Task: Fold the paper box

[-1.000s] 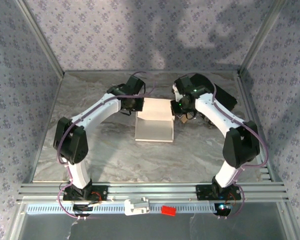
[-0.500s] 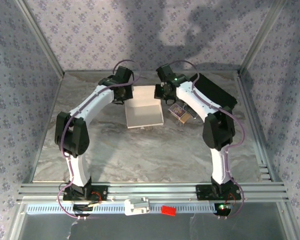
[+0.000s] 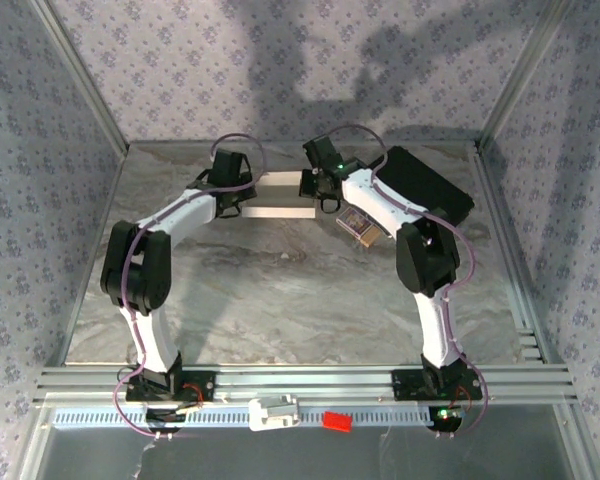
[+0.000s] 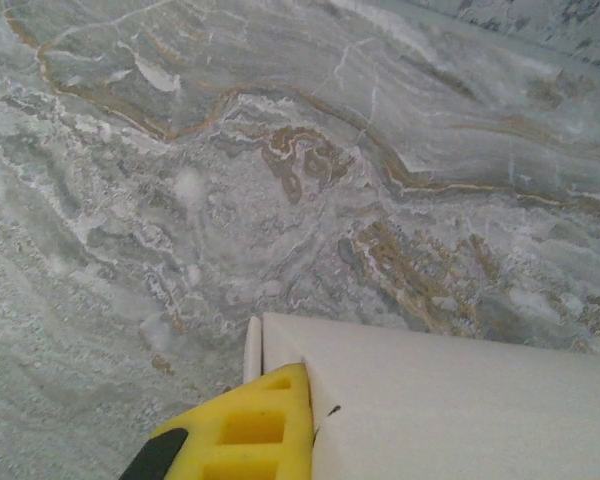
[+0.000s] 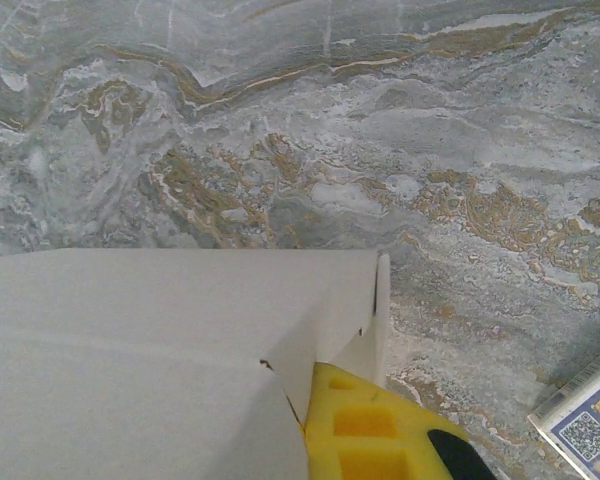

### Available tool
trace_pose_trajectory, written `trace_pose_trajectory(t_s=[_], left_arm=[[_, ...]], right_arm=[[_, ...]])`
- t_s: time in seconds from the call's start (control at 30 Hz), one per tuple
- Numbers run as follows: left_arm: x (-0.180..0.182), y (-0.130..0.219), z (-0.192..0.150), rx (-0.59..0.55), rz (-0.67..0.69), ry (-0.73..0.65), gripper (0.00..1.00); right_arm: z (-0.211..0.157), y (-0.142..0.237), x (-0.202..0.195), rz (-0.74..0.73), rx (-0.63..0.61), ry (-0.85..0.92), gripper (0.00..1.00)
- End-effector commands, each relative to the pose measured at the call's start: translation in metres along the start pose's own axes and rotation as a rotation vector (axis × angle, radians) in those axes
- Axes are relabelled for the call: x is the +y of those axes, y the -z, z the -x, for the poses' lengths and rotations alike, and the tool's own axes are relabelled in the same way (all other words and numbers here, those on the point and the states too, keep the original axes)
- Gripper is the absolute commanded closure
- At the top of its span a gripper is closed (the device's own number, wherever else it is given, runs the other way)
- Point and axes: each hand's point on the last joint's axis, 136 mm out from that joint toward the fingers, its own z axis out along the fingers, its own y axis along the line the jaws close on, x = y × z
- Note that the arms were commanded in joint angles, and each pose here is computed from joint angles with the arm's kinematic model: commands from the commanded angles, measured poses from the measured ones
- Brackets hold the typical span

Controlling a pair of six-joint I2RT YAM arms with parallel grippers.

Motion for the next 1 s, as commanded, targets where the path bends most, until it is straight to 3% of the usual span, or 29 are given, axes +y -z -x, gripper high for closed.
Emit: trace_pose_trajectory(t_s=[0.0,0.23,0.53,0.8,0.97], left_arm=[[-0.030,0.010,0.005,-0.036,-0.147,0.040,1.00],[-0.025,0.014,-0.019,0.014,-0.109,0.005,1.00],[0.000,0.015,-0.077,0.088,-0.010,-0.064,1.00],[0.012,0.015,-0.094,0.112,0.078,-0.089,1.00],[0.011,0.013,-0.097,0.107,0.102,-0.094,1.00]], right_arm=[[0.003,0.003,0.019,0.063,-0.044,0.022,1.00],[-0.018,0.003,0.006,-0.014,-0.005,0.029,1.00],[-0.045,0.005,-0.015,-0.061,0.071,-0.027,0.99],[-0.043,0.046,-0.005,-0.008,0.113,-0.109,0.55],[-0.058,0.065,-0.008,0.015,0.150,-0.234,0.49]])
